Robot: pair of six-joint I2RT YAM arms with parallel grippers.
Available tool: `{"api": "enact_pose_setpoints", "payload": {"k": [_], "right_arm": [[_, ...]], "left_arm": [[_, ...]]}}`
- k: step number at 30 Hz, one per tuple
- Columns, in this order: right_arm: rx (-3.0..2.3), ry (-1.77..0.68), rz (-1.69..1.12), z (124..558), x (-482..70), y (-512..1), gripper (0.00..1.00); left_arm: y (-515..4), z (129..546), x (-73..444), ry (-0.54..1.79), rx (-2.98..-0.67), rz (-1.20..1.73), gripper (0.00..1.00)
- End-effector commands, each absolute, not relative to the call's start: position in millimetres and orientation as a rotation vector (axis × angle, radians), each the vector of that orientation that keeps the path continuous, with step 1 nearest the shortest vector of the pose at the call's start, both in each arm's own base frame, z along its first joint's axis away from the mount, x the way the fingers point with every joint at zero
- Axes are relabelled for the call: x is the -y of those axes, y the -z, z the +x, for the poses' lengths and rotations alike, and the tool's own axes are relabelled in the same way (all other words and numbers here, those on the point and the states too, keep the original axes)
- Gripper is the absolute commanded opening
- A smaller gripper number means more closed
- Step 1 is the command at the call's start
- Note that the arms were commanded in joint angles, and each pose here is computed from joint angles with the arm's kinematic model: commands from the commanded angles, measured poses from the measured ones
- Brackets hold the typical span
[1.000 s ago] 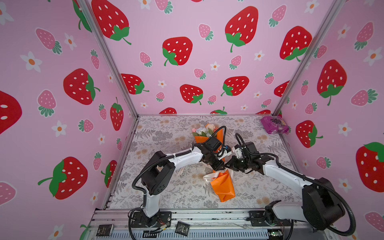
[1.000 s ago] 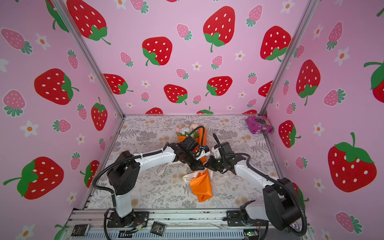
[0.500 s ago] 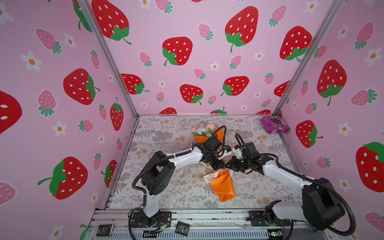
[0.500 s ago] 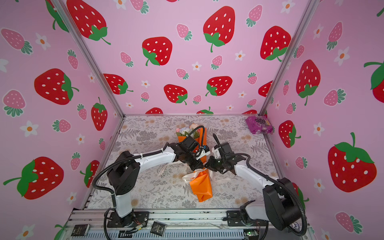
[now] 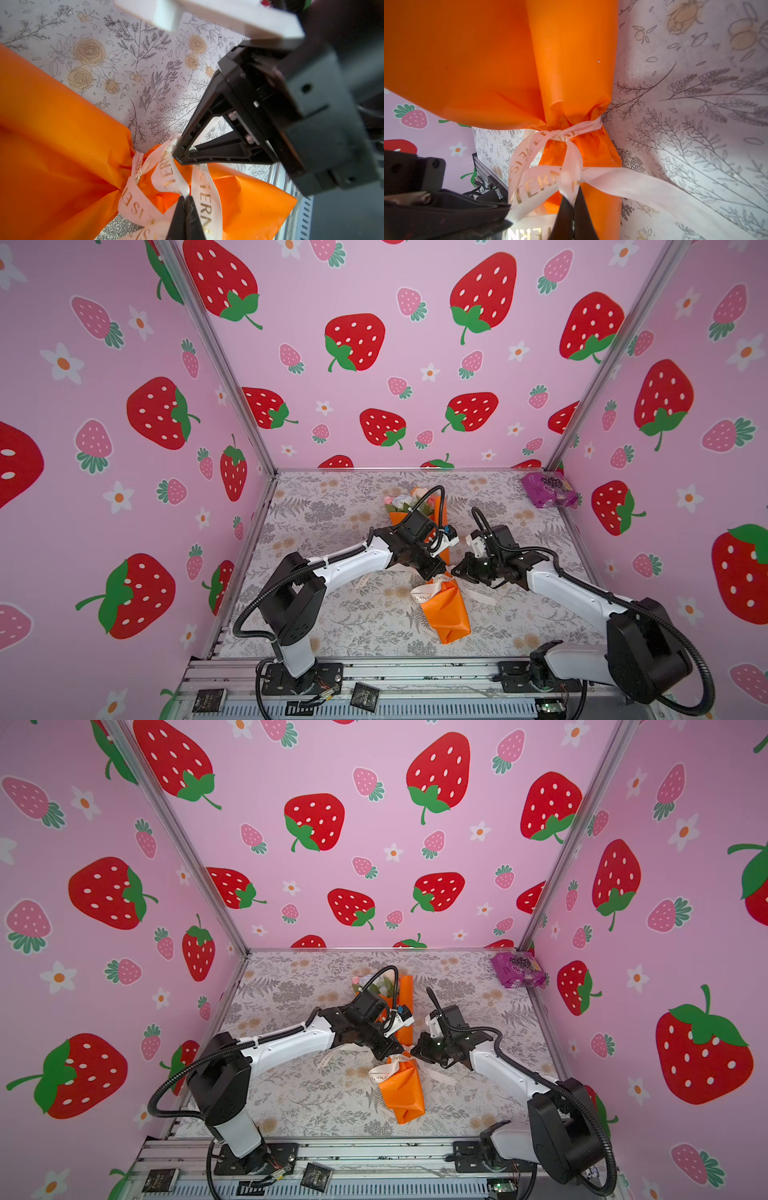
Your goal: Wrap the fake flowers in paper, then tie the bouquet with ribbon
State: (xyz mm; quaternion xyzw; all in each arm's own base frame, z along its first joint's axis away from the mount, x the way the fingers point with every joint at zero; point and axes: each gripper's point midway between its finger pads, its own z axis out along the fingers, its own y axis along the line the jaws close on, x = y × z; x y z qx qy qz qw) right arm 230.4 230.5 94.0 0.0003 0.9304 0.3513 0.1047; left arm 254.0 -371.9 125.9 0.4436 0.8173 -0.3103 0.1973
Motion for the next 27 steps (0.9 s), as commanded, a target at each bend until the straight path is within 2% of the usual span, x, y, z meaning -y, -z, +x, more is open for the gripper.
{"api": "enact_pose_setpoints", "payload": {"k": [1,11,22,25,27], "right_arm": [[-2.702,-1.038,-0.005,239,-233,-105,0.03],[-2.678,-1.056,-0.045,252,-243,-112,0.07],[-2.668,-1.092,-0.074,248,-245,-115,0.06],[-2.668,-1.091,-0.065,247,-244,-114,0.09],[-2.660,-1.066,-0.041,250,-241,-116,0.18]], "left_arm": [[-126,257,365,0.903,-2.316,1.182,0.00],[-141,267,366,1.158,-2.360,1.010,0.00],[-133,272,373,1.252,-2.417,0.957,0.00],[-138,276,376,1.271,-2.397,0.936,0.00],[-142,279,378,1.274,-2.396,0.914,0.00]]}}
